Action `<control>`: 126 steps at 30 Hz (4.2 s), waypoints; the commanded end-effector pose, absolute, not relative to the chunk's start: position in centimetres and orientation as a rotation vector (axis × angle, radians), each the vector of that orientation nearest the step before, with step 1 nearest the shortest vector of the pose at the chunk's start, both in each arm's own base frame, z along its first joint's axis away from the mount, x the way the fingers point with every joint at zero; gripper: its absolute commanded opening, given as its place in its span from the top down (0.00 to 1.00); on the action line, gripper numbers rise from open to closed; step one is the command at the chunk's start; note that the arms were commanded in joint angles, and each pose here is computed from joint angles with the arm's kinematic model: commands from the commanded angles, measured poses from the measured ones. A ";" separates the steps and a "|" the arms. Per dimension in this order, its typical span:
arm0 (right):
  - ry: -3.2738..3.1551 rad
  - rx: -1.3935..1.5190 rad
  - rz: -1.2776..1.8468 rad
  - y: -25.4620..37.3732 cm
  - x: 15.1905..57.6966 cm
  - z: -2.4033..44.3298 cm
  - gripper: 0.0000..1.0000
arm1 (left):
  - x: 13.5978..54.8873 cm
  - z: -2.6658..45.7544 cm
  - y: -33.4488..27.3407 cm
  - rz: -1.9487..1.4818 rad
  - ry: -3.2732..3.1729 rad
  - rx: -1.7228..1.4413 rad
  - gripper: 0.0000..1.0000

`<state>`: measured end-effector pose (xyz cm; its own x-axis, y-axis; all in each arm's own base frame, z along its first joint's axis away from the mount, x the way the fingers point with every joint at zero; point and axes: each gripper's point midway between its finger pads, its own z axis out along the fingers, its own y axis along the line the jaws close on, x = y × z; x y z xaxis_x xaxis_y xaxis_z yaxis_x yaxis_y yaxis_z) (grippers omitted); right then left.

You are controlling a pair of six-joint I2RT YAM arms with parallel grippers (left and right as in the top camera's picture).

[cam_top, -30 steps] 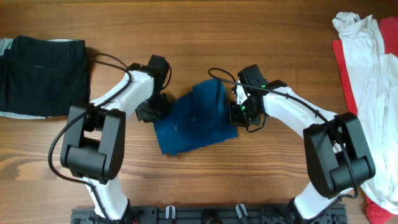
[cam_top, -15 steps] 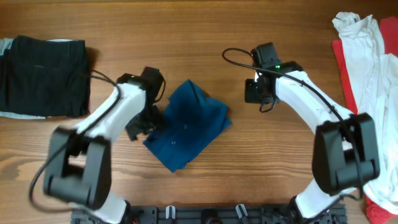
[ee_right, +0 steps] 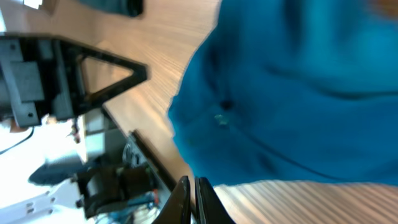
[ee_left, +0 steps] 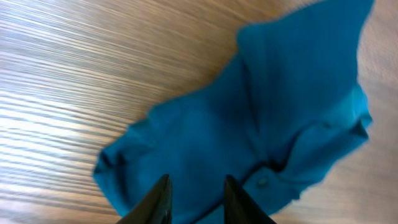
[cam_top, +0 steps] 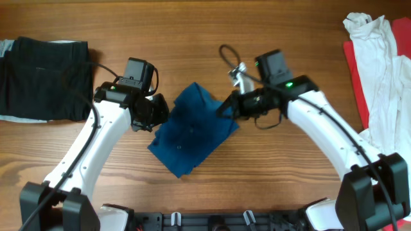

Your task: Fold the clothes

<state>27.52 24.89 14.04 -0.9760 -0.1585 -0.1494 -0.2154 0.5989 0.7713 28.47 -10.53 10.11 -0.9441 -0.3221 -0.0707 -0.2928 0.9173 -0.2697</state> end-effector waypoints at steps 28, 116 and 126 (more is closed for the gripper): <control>3.012 0.228 1.086 23.4 26.2 -4.3 0.96 | 21.1 -3.4 -7.7 -0.198 3.145 -0.592 0.76; 2.842 0.130 0.579 9.9 24.8 10.7 0.96 | 45.6 20.8 25.7 0.027 1.869 -0.772 0.94; 2.875 0.146 0.510 9.1 24.3 10.2 0.96 | 42.0 19.2 31.1 0.087 1.825 -0.974 0.00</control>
<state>24.21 9.77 10.24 -0.9736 0.1469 -0.1745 0.0699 0.9203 0.3848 43.25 29.04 19.01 -0.1968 -0.5447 -0.8152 -0.5974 0.7259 -0.3407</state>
